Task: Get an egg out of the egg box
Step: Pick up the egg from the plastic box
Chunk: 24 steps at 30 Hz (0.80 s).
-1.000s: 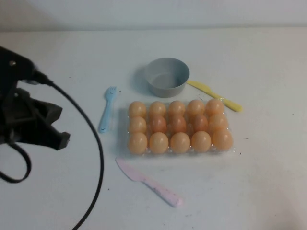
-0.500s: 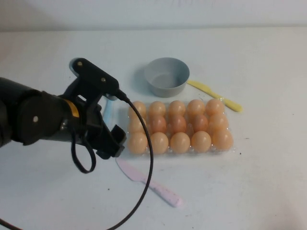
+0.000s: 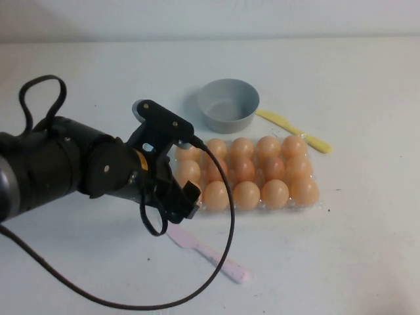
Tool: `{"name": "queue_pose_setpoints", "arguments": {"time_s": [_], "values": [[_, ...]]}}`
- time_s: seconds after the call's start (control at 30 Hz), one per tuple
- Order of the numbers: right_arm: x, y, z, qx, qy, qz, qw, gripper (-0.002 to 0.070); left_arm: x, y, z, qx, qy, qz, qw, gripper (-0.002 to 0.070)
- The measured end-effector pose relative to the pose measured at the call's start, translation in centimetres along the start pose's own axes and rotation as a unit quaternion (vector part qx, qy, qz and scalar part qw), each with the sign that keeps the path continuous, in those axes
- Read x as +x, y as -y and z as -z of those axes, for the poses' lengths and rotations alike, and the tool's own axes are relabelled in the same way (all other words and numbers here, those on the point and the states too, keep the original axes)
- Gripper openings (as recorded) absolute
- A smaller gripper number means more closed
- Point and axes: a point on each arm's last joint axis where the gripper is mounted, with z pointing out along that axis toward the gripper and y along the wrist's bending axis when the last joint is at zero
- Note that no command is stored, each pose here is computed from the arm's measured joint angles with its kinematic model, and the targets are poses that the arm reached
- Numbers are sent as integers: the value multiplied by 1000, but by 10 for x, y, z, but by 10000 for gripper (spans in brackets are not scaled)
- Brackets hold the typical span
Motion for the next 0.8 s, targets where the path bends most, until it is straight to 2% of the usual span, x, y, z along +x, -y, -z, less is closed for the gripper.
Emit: {"name": "queue_pose_setpoints", "arguments": {"time_s": [0.27,0.67,0.8], "values": [[0,0,0,0,0,0,1000,-20,-18,-2,-26,-1,9,3,1000,643],[0,0,0,0,0,0,1000,-20,-11,-1,-50,2,-23,14,1000,643],[0,0,0,0,0,0,1000,-20,-11,-1,-50,2,-23,15,1000,604]]}}
